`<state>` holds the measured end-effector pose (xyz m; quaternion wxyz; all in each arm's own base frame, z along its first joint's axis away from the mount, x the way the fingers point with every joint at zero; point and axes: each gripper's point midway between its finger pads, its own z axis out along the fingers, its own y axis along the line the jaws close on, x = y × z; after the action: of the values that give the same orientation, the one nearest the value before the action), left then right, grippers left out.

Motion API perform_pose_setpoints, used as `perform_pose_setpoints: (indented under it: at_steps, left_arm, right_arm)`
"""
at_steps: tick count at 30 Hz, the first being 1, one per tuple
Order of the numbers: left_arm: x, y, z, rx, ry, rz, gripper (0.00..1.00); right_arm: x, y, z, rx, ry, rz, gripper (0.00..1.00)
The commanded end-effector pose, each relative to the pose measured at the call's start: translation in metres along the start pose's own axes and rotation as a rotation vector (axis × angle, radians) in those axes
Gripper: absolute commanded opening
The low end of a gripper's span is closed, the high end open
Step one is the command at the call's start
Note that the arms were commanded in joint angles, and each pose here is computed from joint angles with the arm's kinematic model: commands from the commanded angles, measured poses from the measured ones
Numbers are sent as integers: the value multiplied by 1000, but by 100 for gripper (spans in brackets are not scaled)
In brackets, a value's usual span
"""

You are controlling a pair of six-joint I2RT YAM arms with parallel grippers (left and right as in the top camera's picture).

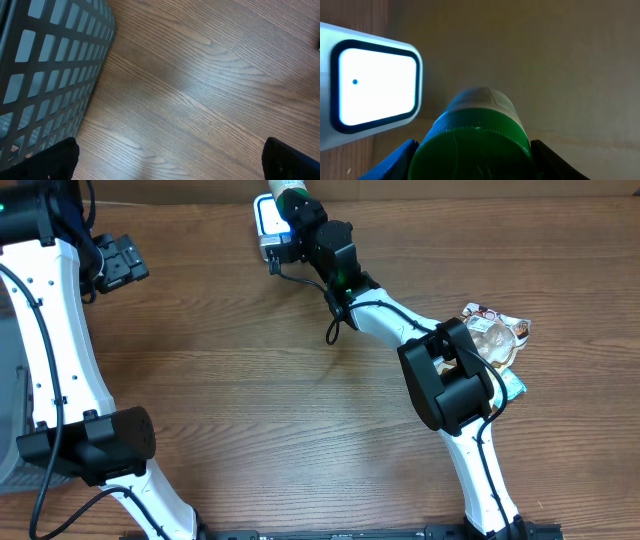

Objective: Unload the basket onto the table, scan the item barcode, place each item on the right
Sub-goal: 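Hold the jar bottom in front of the scanner, then carry the jar right and set it beside the scanned items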

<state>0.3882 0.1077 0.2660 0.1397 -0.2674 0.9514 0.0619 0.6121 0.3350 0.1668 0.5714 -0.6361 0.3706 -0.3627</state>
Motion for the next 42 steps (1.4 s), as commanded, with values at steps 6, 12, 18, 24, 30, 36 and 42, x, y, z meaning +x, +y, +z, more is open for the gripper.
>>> perform_pose_setpoints:
  at_steps: [6, 12, 18, 24, 30, 36, 42]
  left_arm:
    - [-2, 5, -20, 7, -55, 1, 100]
    - [-2, 5, -20, 8, -55, 2, 99]
    - [-2, 5, -20, 8, -55, 2, 100]
    - [-2, 5, -20, 8, -55, 2, 100]
    - [-2, 5, -20, 8, -55, 1, 99]
    - [-2, 5, -20, 8, -55, 2, 100]
    - [-2, 5, -20, 8, -55, 2, 100]
  right_arm:
    - [-22, -2, 4, 3, -57, 23, 37]
    - [-31, -1, 3, -5, -78, 70, 37]
    - [-41, -30, -2, 54, -79, 195, 38]
    - [-38, -113, -26, 153, -80, 615, 43]
    - [-40, -154, -71, -15, -30, 1020, 43]
    - [-69, -137, -145, -459, 16, 1397, 42]
    - [-85, -68, -218, -897, 221, 1432, 42]
